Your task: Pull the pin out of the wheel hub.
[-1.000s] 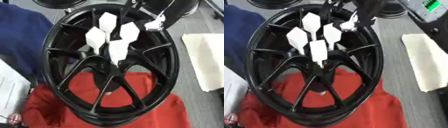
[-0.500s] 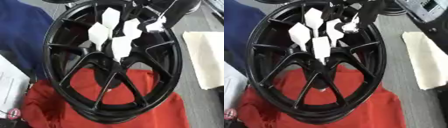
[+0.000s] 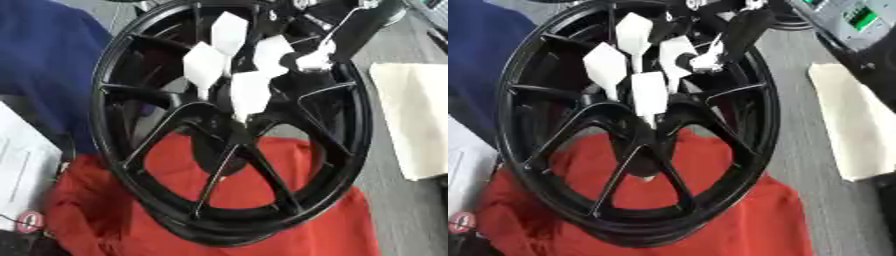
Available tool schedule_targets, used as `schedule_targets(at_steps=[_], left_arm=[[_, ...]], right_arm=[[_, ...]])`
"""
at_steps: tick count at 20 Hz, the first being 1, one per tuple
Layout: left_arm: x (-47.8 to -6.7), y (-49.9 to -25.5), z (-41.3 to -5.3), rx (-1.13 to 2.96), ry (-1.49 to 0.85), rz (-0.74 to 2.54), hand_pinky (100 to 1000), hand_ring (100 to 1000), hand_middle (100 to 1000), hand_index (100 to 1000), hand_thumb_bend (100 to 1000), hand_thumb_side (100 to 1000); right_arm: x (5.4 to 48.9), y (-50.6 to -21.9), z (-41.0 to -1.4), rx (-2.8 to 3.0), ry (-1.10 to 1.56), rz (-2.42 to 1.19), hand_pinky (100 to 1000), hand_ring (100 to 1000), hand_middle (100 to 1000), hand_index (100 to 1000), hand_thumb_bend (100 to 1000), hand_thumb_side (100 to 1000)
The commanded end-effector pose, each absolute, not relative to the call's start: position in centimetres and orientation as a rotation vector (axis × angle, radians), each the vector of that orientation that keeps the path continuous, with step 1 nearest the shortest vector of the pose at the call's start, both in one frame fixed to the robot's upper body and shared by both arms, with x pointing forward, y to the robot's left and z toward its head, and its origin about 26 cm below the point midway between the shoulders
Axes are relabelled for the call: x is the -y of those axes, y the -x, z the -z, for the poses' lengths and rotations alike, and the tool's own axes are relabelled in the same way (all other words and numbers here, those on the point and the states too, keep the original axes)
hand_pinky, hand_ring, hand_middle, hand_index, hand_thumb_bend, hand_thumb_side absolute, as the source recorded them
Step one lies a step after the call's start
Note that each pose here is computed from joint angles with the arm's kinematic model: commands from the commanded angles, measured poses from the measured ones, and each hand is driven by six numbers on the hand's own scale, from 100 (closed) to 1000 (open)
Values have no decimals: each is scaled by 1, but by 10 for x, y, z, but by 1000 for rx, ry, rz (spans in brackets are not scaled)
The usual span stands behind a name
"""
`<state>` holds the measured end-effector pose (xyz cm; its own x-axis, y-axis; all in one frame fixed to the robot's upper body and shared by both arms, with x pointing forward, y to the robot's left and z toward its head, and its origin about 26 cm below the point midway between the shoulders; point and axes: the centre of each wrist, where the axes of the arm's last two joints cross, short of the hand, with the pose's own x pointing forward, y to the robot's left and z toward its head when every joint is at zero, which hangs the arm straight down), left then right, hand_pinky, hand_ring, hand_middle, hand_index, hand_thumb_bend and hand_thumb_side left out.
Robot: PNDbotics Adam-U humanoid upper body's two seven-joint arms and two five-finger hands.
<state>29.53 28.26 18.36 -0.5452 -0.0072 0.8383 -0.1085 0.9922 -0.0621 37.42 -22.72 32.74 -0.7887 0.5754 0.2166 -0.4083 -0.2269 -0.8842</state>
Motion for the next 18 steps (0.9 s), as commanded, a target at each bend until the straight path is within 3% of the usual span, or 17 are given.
schedule_targets(at_steps=[1, 8, 15, 18], left_arm=[[-280, -293, -192, 2179, -67, -113, 790, 800, 660, 711, 256, 650], [-279, -294, -192, 2180, -64, -115, 791, 801, 660, 711, 252, 652], [-278, -294, -192, 2180, -59, -118, 792, 801, 660, 710, 251, 656], [-278, -294, -191, 2179, -58, -119, 792, 802, 659, 710, 249, 657]], right_arm=[[233, -374, -335, 1405, 264, -2056, 916, 1000, 877, 924, 136, 350], [236, -381, -329, 1377, 285, -2048, 906, 987, 867, 916, 139, 320], [238, -386, -329, 1365, 307, -2018, 897, 970, 851, 904, 159, 211], [241, -388, -328, 1356, 325, -2003, 895, 967, 847, 904, 158, 211]])
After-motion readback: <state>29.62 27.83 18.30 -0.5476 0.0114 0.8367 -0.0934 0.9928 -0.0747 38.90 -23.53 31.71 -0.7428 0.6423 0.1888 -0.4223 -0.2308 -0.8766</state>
